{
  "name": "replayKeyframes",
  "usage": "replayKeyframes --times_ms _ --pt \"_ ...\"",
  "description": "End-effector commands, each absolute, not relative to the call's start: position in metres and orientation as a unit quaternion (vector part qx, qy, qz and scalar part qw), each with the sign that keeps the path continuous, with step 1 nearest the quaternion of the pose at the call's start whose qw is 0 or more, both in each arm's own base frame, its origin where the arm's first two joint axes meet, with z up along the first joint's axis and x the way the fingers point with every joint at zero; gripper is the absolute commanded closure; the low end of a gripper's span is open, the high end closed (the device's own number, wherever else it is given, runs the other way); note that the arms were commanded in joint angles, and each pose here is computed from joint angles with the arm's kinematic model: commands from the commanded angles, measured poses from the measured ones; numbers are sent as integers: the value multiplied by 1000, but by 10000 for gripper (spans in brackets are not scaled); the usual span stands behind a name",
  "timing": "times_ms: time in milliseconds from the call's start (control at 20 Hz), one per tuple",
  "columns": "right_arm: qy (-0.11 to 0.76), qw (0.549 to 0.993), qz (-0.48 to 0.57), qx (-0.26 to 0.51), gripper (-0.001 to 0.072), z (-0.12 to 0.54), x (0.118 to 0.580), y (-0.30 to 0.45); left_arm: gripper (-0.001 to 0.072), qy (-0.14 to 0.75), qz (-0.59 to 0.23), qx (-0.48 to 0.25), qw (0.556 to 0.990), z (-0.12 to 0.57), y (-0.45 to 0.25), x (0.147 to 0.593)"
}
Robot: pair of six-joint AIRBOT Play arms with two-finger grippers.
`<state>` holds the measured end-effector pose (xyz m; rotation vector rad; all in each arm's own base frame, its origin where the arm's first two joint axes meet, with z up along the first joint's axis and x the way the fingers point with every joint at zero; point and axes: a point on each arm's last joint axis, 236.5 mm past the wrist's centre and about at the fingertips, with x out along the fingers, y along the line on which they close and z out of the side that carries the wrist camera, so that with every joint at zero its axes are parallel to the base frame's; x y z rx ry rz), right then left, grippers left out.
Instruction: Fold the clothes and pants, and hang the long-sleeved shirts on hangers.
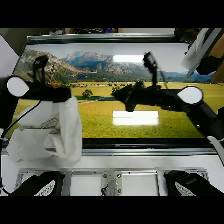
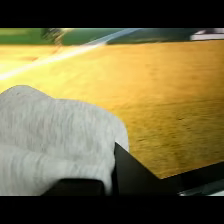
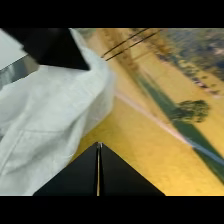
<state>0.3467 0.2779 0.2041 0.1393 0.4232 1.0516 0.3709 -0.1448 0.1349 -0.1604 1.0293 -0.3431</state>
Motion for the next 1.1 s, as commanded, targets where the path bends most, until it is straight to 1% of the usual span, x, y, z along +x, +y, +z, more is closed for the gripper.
replayKeyframes --times_ms 0,100,200,300,350,400,450,500,550,600,650,700,850,900,950,1000,1050 --pt "194 921 328 80 687 218 400 168 696 406 -294 -35 865 214 -261 374" --pt "209 945 234 93 687 217 409 103 696 369 -340 -17 865 231 -321 388" --pt "214 958 156 113 687 218 412 50 695 347 -370 -14 862 232 -373 410" --pt "215 960 106 143 687 219 409 12 695 345 -388 -21 855 215 -412 431" --pt "219 959 95 150 687 217 407 2 693 351 -392 -37 849 199 -425 439" --pt "228 958 88 153 687 213 404 -6 499 362 -390 -60 845 179 -429 448" --pt "238 955 87 155 686 209 401 -9 120 384 -383 -100 834 162 -426 451" --pt "249 951 89 158 681 204 397 -11 -2 414 -367 -138 822 149 -413 453" --pt "260 948 92 159 617 200 394 -10 -3 445 -352 -164 807 139 -392 453" --pt "271 944 99 160 327 196 390 -7 -3 471 -338 -167 798 132 -366 452" --pt "281 940 107 161 76 193 387 -2 -3 492 -322 -153 794 124 -337 449" --pt "295 934 118 160 60 188 382 4 -3 508 -314 -145 789 118 -317 441" --pt "331 919 151 152 63 176 369 25 -2 549 -298 -123 772 90 -282 394" --pt "336 917 157 146 84 174 368 30 -3 560 -292 -109 767 74 -279 375" --pt "342 916 160 134 162 171 367 33 -2 573 -289 -92 762 55 -279 352" --pt "348 915 164 121 203 168 365 37 -2 583 -291 -74 755 35 -284 329" --pt "355 914 166 105 203 164 364 40 -2 590 -297 -62 749 18 -290 307"
